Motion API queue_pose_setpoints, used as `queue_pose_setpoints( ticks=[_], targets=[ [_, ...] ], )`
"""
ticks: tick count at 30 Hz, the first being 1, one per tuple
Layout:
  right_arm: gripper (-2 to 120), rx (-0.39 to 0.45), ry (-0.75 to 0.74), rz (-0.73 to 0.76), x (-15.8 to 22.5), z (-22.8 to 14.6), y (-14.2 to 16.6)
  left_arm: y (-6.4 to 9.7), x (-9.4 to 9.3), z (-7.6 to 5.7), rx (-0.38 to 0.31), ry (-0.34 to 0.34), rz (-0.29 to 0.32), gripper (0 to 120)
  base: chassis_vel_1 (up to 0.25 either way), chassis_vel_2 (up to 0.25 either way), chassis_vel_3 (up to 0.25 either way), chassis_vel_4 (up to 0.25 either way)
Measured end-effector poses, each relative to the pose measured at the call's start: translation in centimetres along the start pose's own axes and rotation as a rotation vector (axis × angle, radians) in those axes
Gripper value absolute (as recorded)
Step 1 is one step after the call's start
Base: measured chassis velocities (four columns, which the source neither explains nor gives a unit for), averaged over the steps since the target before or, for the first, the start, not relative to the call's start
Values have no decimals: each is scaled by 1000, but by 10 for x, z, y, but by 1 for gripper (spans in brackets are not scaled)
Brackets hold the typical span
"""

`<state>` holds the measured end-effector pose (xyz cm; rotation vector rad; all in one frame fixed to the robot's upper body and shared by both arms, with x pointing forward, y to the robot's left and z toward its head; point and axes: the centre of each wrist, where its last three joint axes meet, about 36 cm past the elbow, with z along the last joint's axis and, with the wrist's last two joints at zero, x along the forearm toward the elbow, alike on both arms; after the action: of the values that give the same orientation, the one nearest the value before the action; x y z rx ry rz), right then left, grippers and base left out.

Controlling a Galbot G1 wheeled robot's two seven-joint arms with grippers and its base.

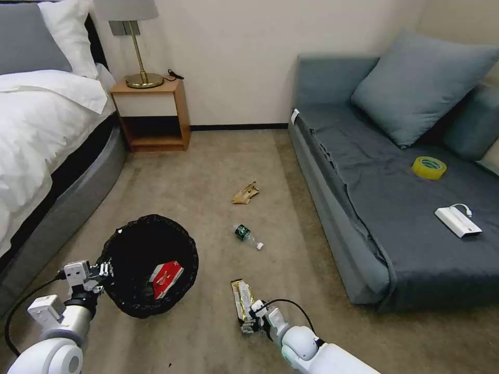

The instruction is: Pick up the trash bin, then pick up the garbage on the floor and place it into the trash bin.

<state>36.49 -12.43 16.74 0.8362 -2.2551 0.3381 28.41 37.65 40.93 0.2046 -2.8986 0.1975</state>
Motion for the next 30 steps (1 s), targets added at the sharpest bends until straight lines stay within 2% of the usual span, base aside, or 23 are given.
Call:
queue_pose_setpoints(
  ticks=[3,4,8,9,12,13,17,18,21,30],
  targets=[
    [65,-3,3,-4,-1,0,2,1,0,0,-1,-1,-1,4,0,0,0,0],
    [65,-3,3,-4,-1,0,2,1,0,0,-1,-1,-1,4,0,0,0,0],
    [47,-8,2,-6,-2,-1,3,2,-1,0,-1,-2,-2,4,0,0,0,0],
    [47,-8,2,-6,-2,-1,3,2,-1,0,-1,-2,-2,4,0,0,0,0],
    [34,-10,-4,-4,-2,-1,3,3,-1,0,-2,-4,-2,4,0,0,0,0],
    [34,-10,-4,-4,-2,-1,3,3,-1,0,-2,-4,-2,4,0,0,0,0],
    [14,-14,-18,7,-3,-4,0,3,-1,0,-2,-5,-1,4,0,0,0,0],
    [14,-14,-18,7,-3,-4,0,3,-1,0,-2,-5,-1,4,0,0,0,0],
    [1,-14,-28,12,-3,-6,-2,3,-1,1,-1,-5,-2,4,0,0,0,0],
    [0,-33,-98,47,7,-34,-21,5,-2,1,0,-4,-4,4,0,0,0,0]
  ],
)
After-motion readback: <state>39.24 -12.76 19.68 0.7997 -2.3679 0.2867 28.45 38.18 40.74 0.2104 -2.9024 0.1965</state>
